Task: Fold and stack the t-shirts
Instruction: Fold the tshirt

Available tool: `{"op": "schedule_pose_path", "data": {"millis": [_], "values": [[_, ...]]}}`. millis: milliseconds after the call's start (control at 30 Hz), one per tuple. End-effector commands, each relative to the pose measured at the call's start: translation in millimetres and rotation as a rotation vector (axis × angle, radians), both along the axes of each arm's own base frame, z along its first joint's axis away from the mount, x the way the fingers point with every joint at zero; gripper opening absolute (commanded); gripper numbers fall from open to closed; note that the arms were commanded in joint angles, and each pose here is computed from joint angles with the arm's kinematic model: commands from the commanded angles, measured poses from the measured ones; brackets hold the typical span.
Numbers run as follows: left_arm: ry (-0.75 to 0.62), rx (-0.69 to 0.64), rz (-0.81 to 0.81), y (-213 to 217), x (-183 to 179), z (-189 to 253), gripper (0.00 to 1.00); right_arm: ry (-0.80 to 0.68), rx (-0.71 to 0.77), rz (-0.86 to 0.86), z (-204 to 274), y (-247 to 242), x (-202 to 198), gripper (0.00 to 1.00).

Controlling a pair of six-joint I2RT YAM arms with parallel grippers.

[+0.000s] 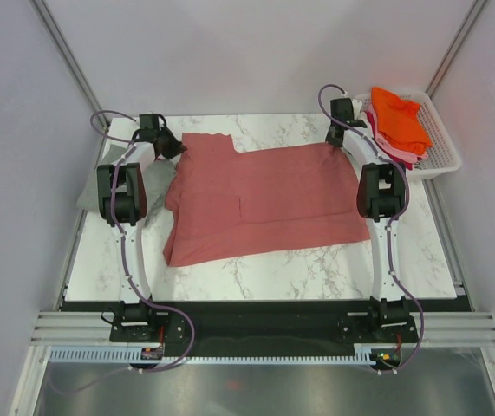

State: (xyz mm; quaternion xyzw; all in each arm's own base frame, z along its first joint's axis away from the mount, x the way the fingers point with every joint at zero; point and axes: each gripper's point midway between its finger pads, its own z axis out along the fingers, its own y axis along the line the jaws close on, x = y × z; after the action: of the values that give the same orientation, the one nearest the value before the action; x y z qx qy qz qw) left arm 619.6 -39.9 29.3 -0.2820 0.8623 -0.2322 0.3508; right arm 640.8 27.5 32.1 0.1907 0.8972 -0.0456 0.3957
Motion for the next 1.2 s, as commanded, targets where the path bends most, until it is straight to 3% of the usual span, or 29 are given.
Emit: {"op": "schedule_pose_path", "data": {"millis": [0, 300, 767, 1167], "values": [[-0.052, 0.068, -0.032, -2.0, 5.9, 24.9, 0.02, -0.065, -0.025, 0.010, 56.4, 5.6, -3.8, 0.04], [-0.147, 0.131, -0.036, -4.5, -1.9, 74.9, 0.02, -0.067, 0.028, 0.056, 74.3, 20.9, -19.6, 0.03], [-0.228, 0.151, -0.049, -4.7, -28.5, 109.7, 0.02, -0.077, 0.038, 0.023, 98.8, 12.7, -42.9, 0.03], [-0.348, 0.186, -0.055, -2.7, -79.2, 142.6, 0.02, -0.083, 0.100, 0.028, 120.4, 7.0, -75.1, 0.00]]}}
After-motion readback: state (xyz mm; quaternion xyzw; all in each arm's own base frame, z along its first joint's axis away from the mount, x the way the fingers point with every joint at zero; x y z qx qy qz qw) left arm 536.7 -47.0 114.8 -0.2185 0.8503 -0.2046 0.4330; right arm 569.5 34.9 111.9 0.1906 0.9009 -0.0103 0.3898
